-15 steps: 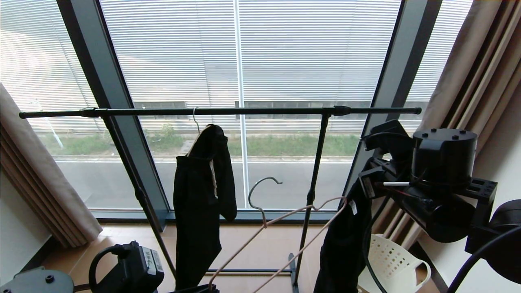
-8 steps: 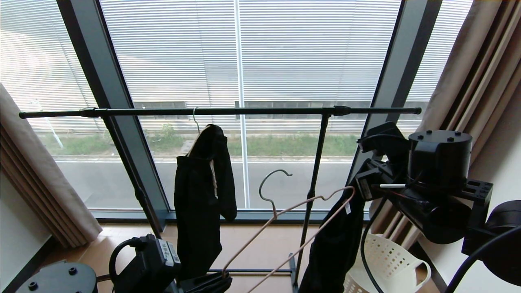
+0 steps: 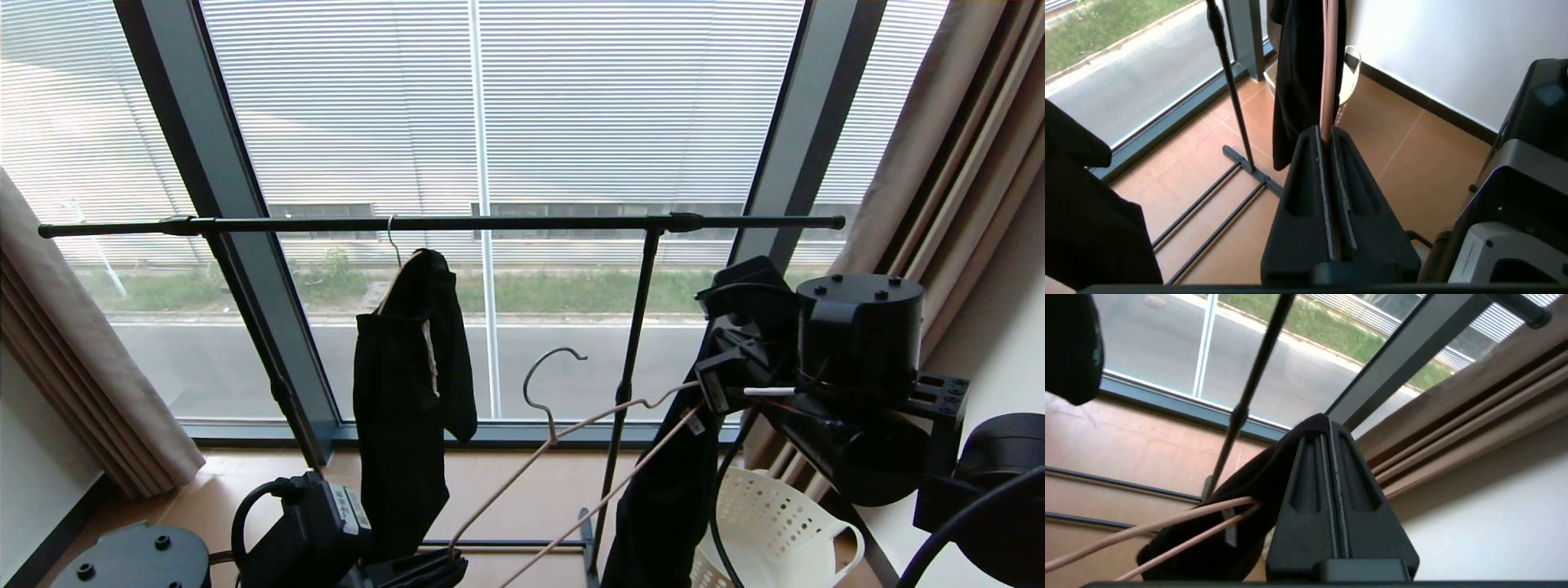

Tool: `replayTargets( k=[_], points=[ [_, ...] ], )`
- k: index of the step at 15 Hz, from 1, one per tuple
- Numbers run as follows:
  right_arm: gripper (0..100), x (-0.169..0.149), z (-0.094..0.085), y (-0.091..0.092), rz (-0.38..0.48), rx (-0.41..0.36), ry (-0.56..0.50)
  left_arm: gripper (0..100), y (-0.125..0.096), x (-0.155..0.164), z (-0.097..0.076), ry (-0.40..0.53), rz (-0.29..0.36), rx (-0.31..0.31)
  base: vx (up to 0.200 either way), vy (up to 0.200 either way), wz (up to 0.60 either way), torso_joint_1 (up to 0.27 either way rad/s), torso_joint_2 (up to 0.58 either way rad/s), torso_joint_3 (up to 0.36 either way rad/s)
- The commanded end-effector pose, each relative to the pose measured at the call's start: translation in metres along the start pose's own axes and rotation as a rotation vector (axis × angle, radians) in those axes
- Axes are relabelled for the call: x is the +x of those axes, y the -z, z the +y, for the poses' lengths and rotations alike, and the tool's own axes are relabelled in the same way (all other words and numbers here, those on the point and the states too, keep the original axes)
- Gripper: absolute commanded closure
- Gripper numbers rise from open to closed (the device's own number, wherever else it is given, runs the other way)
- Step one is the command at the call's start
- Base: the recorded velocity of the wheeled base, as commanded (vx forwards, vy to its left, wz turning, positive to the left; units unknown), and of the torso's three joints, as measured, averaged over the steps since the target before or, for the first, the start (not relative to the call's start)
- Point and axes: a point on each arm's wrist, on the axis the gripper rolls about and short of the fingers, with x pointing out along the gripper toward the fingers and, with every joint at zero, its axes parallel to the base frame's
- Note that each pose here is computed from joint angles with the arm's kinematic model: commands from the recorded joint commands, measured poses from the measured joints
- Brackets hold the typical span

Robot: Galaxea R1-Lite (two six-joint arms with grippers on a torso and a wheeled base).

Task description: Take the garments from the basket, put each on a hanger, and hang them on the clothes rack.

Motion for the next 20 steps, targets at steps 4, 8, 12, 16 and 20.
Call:
replayTargets(
  k=[4,8,12,16,20],
  points=[
    [100,-0.006,0.005,-0.001,-0.010,-0.006,-0.019,100,0.001,0.002,0.005,-0.025,-0.001,-0.009,0.000,0.000,0.00,0.000,0.00,0.000],
    [100,-0.013,0.012,-0.001,-0.019,-0.017,-0.040,100,-0.001,0.006,0.014,-0.068,-0.010,-0.020,0.000,0.000,0.00,0.000,0.00,0.000],
    [100,-0.024,0.025,-0.002,-0.039,-0.024,-0.092,100,-0.004,0.012,0.020,-0.087,-0.018,-0.025,0.000,0.000,0.00,0.000,0.00,0.000],
    [100,-0.036,0.040,-0.005,-0.063,-0.015,-0.151,100,-0.003,0.012,0.019,-0.081,-0.015,-0.024,0.000,0.000,0.00,0.000,0.00,0.000],
    [100,-0.041,0.044,-0.011,-0.084,-0.008,-0.169,100,0.002,0.011,0.012,-0.005,0.007,0.022,0.000,0.000,0.00,0.000,0.00,0.000]
  ],
)
